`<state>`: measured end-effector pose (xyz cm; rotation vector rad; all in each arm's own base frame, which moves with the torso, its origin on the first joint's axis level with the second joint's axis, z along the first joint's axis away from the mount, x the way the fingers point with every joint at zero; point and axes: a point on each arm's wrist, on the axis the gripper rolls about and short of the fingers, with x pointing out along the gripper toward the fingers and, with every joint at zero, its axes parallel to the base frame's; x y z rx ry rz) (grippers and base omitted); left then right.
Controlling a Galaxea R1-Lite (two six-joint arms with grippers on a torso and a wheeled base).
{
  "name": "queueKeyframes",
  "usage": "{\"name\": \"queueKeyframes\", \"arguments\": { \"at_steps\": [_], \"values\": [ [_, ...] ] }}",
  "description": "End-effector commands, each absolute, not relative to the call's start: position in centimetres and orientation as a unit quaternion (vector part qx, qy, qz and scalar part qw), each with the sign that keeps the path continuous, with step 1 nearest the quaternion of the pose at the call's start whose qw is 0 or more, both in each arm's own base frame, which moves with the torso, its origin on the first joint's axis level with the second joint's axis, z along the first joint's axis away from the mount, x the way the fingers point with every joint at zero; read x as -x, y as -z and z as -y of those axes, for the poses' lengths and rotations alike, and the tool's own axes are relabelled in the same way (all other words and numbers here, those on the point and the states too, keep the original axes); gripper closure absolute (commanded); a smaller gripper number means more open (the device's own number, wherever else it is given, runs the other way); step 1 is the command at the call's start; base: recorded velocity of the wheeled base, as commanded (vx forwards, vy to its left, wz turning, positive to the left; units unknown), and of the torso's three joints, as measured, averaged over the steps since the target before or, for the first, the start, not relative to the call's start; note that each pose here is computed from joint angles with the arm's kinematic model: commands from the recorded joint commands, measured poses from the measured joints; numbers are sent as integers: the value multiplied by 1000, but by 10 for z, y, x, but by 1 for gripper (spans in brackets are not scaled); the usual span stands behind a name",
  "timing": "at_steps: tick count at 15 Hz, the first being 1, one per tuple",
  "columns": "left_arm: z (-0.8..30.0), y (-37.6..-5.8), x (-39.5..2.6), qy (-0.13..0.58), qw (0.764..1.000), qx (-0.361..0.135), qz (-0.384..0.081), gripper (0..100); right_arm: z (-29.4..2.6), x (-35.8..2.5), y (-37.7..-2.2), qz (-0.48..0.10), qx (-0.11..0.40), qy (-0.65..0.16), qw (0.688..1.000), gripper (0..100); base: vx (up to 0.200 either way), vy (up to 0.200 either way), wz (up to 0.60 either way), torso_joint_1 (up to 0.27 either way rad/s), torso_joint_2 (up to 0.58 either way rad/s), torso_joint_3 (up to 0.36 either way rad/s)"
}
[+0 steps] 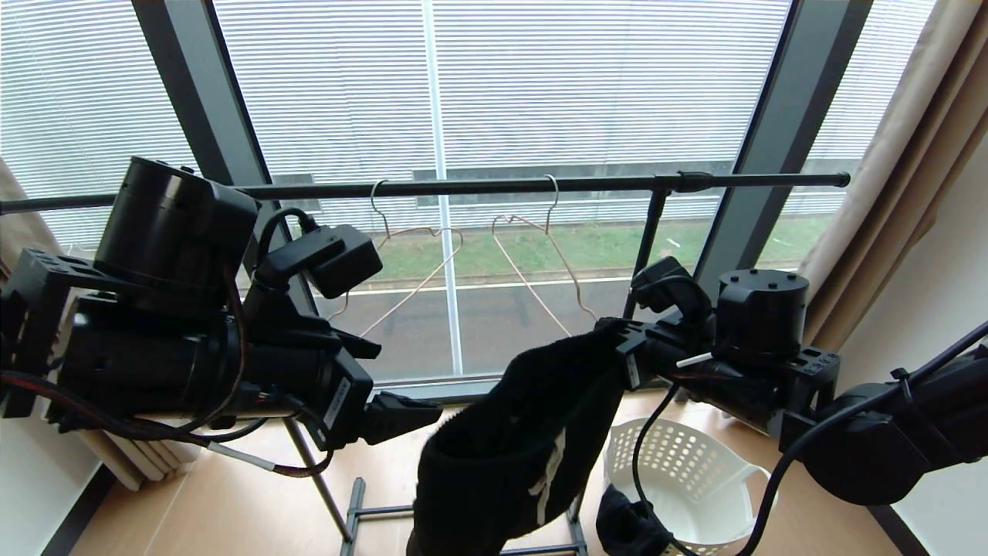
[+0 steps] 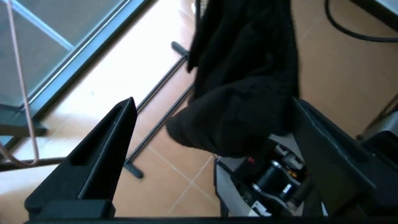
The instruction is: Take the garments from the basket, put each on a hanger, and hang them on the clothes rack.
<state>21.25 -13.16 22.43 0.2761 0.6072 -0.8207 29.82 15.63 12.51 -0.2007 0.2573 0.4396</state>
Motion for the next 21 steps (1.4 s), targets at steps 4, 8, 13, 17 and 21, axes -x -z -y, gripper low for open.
{"name": "queueKeyframes", "arguments": {
  "at_steps": [4,8,13,17,21],
  "values": [
    [120,-226,-215,409,860,-108,-286,0,-157,-298,-124,-129,100,-218,962,100,0,0,0,0,0,0],
    [115,-219,-239,310,894,-132,-297,0,-157,-298,-123,-130,101,-219,962,100,0,0,0,0,0,0],
    [125,-186,-285,201,925,-162,-281,0,-156,-296,-122,-133,102,-218,961,100,0,0,0,0,0,0],
    [126,-171,-318,148,939,-162,-264,0,-156,-296,-122,-133,102,-218,961,100,0,0,0,0,0,0],
    [119,-169,-339,115,947,-140,-265,0,-156,-296,-121,-133,102,-218,961,100,0,0,0,0,0,0]
  ]
}}
